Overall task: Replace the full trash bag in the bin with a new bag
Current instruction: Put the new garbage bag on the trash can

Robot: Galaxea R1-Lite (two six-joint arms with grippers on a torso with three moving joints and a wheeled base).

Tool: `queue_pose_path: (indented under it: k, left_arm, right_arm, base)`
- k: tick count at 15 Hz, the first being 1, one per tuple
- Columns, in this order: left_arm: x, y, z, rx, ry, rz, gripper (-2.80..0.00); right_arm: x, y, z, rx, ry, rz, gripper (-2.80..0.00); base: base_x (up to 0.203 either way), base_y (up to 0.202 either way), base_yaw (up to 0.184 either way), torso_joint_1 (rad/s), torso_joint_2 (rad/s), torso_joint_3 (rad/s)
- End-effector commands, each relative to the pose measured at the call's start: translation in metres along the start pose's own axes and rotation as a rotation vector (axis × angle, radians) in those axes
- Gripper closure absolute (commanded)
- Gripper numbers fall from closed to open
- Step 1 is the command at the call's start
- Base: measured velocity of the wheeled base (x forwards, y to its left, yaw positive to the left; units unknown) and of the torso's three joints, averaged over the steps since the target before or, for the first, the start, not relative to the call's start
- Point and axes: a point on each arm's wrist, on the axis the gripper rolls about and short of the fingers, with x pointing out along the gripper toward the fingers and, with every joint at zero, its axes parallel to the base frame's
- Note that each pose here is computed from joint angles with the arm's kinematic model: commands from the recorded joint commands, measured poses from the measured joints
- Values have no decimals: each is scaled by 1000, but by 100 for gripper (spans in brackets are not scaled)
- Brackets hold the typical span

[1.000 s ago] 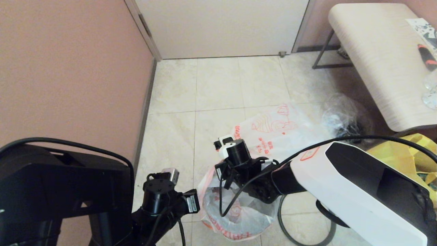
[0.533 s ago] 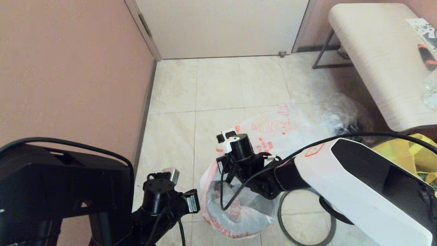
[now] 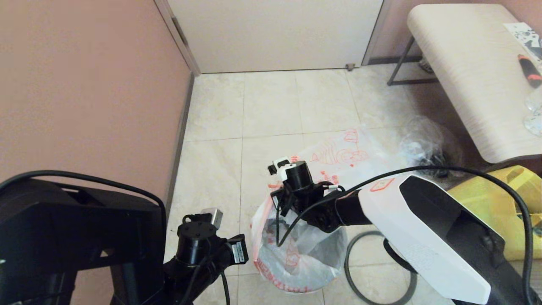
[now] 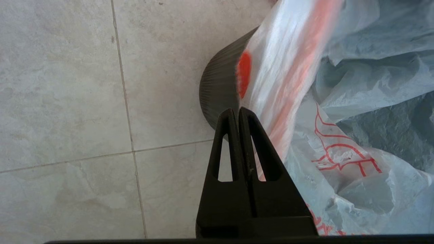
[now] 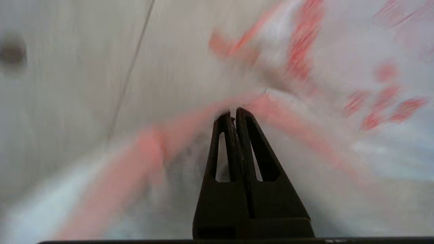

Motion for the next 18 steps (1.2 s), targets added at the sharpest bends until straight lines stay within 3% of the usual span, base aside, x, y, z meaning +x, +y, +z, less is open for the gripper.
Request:
queue_pose_path:
  k: [1,4,8,10,15,18]
  left_arm:
    - [0,0,1,-4,-7,-1,0]
    - [-2,-1,1,-3,-8,-6,0]
    - [-22,-8,1,1,51,-151,0]
    - [-19,-8,-1,0,60,-152,0]
    - [-16,-16,-10,17,99,-203,0]
    - [-23,-20,-11,31,108,-219,0]
  right_arm:
    - [9,3,-15,-33,66,32,0]
    - [6,2,-8,-64,93,51,0]
    - [-12,3,13,-52,58,60,0]
    - [-28,8,24,-33,47,74,0]
    - [-52,8,-21,-103,273,66,0]
    - [-74,-1,-21,-111,298,71,0]
  base:
    - [0,0,0,0,0,0]
    - [0,0,0,0,0,0]
    - [0,0,0,0,0,0]
    - [0,0,0,0,0,0]
    - [0,0,0,0,0,0]
    - [0,0,0,0,0,0]
